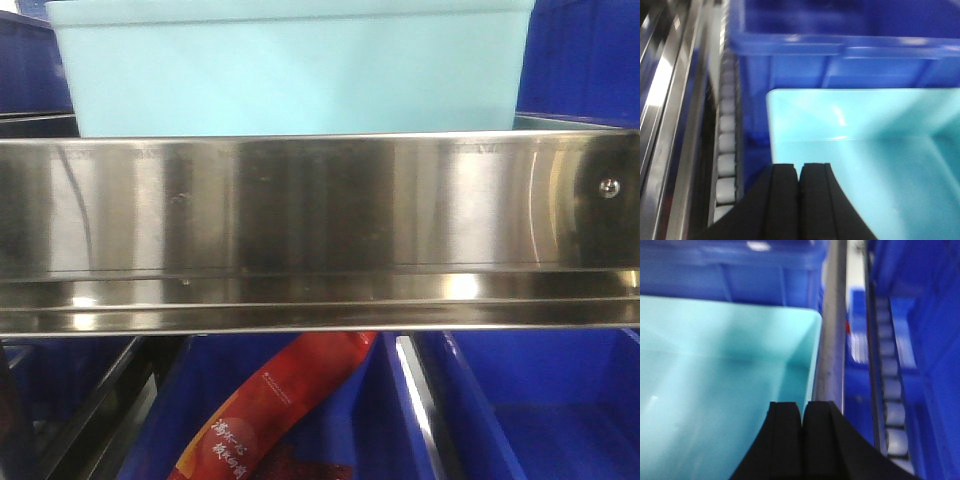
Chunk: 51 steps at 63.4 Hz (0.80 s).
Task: Fetch blue bin and place on conveyor start
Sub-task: 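Close both grippers on opposite side walls of the light-blue bin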
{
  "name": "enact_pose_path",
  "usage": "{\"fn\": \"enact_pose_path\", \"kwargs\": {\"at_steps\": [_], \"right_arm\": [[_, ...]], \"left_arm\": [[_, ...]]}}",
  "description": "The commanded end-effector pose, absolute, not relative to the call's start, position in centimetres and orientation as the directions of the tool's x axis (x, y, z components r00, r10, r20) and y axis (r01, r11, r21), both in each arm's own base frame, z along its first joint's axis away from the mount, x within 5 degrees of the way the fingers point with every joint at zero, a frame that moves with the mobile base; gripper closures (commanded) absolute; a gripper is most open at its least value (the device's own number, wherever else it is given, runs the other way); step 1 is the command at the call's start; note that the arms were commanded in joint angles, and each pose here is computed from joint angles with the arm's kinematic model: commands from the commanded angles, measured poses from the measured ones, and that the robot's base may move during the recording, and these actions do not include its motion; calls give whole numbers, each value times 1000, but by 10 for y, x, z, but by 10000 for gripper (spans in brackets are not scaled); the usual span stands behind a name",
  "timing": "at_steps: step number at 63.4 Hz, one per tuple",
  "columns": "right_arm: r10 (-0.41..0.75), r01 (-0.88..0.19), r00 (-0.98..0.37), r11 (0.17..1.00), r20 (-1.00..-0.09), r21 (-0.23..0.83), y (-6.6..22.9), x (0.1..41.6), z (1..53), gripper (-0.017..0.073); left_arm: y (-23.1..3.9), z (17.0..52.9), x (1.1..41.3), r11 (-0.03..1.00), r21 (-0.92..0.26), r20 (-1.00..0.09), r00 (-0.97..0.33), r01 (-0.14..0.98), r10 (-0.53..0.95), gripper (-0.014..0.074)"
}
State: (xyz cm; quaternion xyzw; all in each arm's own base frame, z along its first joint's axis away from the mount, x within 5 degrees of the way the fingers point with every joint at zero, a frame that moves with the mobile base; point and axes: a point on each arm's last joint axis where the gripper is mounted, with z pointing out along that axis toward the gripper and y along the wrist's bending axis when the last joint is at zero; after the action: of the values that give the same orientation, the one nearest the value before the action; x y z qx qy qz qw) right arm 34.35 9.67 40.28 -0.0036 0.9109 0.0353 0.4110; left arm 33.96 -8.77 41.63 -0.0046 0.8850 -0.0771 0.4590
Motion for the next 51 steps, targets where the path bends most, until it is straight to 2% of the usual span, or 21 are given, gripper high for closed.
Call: {"fn": "enact_pose_path", "kwargs": {"at_steps": [1,15,18,25,32,36,40,46,51], "right_arm": [[44,5,-700,998,-713,56,100,355,404,699],[48,34,-752,999,-658,33,106,377,397,699],[45,36,-761,999,-647,28,108,382,391,699],[42,40,-779,999,-625,18,109,387,382,699],[44,46,-787,999,-616,12,107,389,378,687],[46,50,-786,999,-616,11,104,390,378,621],[41,47,-785,999,-618,7,103,390,378,496],[35,44,-787,999,-616,1,102,392,377,323],[36,45,-795,999,-605,0,102,395,371,282]], "left_arm": [[-91,414,352,988,-156,-776,-619,6,-119,704],[-104,396,382,995,-102,-700,-709,-19,-85,701],[-109,392,385,997,-76,-690,-721,-16,-64,679],[-118,386,388,1000,-11,-682,-731,-2,-9,556],[-124,382,388,1000,-1,-677,-736,9,6,385],[-124,382,388,1000,-26,-676,-736,-16,-30,306],[-124,382,388,999,-35,-676,-736,-26,-43,267],[-121,382,389,999,-33,-677,-735,-33,-47,265],[-116,381,391,998,-33,-673,-737,-47,-57,264]]}}
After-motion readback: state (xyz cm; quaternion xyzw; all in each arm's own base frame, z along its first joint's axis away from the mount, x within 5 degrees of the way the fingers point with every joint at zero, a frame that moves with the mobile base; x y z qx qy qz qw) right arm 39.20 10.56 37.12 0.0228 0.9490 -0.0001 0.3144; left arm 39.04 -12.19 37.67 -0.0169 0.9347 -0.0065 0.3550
